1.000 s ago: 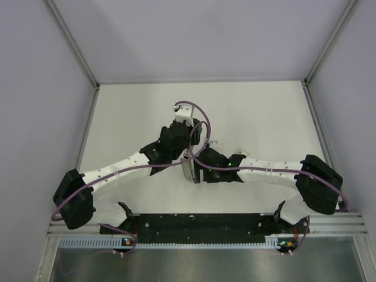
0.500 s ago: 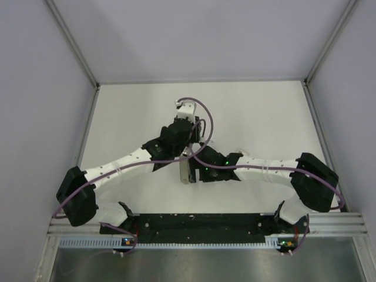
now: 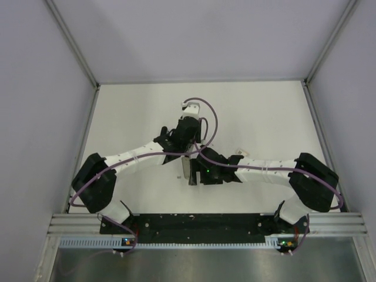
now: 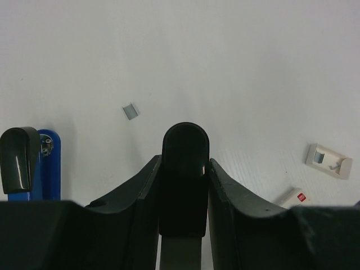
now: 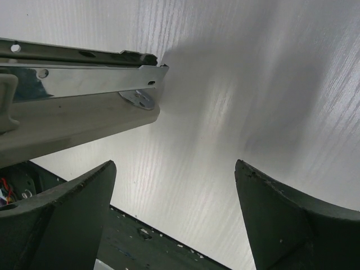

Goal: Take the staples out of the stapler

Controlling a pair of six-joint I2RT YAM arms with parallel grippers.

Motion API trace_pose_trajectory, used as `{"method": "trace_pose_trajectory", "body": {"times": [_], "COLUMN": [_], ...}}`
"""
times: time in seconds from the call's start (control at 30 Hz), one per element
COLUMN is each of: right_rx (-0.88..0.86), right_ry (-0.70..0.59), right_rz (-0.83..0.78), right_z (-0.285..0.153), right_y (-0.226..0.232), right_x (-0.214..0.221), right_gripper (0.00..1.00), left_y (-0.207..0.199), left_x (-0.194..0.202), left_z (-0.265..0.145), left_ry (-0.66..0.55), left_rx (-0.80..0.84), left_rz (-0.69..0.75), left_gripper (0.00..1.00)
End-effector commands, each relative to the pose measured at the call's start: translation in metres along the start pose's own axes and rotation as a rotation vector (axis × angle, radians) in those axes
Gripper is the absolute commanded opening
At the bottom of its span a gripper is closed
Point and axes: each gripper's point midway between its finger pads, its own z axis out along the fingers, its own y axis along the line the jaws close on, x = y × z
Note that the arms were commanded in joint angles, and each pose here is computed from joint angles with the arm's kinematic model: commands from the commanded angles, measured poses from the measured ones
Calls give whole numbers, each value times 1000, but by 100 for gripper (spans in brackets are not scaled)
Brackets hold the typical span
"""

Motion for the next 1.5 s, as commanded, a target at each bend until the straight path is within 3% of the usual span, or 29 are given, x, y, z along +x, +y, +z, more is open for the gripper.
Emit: {"method": "trace_pose_trajectory", "body": {"times": [0.0,0.43,0.87,1.13,1.27,1.47], "right_rx": [-117,-38,6,-9,-30,-54], "right_ry": [-57,-115,-178,-182,-168,-148], "right_rz": [-44,-108,-120,-133,-154,-193], "right_z": [-3,-23,-48,-52,-54,-54], "right_y": [31,9,-17,-15,-12,-7], "right_x": [-15,-22,-21,-22,-20,-18], "right_gripper": [87,87,87,87,87,87], "left_y": [-29,-39,22,110,157,196], "left_x": [-58,-94,-154,-141,-132,-109], "left_z": [-13,-46,-68,-58,-63,-67], "left_ry": [-142,-214,-369,-230,-148,-2], "left_rx": [97,191,-84,-333,-393,-414], "left_rz": [-114,-73,92,104,60,39], "left_gripper": [0,0,0,0,0,0]}}
